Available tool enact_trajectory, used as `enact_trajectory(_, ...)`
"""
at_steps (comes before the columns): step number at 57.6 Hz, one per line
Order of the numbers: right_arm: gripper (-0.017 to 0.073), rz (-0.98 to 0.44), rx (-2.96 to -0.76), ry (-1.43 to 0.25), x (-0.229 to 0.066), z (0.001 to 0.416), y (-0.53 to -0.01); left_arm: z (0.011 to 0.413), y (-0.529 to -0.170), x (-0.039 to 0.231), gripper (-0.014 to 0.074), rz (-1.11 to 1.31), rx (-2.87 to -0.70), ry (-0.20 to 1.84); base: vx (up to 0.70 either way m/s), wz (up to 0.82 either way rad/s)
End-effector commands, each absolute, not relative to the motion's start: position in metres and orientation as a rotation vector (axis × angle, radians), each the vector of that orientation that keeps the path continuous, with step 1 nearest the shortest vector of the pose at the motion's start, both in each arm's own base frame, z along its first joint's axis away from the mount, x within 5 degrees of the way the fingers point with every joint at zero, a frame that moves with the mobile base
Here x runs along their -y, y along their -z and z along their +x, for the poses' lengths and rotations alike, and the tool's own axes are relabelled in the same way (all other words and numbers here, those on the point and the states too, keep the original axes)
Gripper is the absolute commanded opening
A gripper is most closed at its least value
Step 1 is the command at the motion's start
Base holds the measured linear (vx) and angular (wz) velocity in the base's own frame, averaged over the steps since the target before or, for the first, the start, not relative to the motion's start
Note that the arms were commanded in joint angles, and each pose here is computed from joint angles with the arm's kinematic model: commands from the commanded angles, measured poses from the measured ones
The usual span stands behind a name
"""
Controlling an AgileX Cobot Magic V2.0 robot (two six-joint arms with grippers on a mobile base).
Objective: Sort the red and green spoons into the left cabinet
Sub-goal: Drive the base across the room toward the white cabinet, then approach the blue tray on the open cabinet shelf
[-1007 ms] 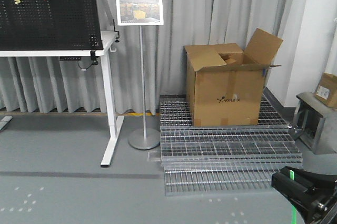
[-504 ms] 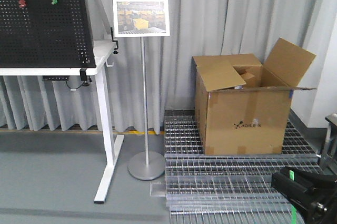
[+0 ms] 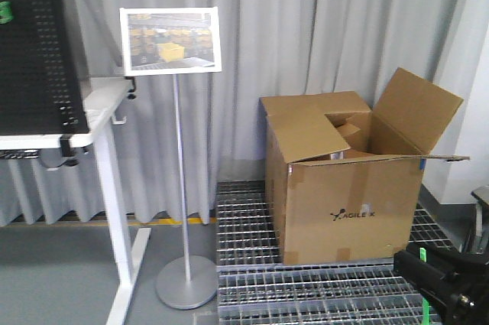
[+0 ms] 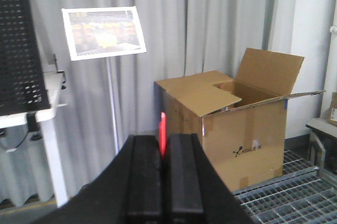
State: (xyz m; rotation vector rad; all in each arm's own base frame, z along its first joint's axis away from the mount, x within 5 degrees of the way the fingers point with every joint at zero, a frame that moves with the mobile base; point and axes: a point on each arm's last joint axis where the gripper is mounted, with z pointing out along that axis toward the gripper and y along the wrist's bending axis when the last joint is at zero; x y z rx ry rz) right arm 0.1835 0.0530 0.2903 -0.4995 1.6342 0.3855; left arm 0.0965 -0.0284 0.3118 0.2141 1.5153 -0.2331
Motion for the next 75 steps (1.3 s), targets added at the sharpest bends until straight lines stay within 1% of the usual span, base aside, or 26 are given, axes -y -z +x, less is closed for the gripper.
enact_trajectory(1,-0.0004,-0.487,-1.563,-0.424,-0.0550,0.1827,-0.3054,0.0954,-0.3286,0.0279,0.0031,0.190,-1.416,0.248,0.34,-0.25)
enact_trajectory(16,-0.0004,-0.487,-1.563,-0.424,-0.0550,0.1827,-0.3054,0.0956,-0.3277,0.0279,0.0031,0.191,-1.426,0.248,0.31,-0.48)
enact_trajectory(43,-0.0004,-0.487,-1.563,-0.424,-0.0550,0.1827,-0.3054,0.0956,-0.3276,0.0279,0.0031,0.191,-1.427,0.248,0.24,-0.87)
enact_trajectory(75,-0.0004,-0.487,-1.563,-0.424,-0.0550,0.1827,-0.3054,0.0956,-0.3276,0.0279,0.0031,0.191,-1.427,0.248,0.20,-0.76)
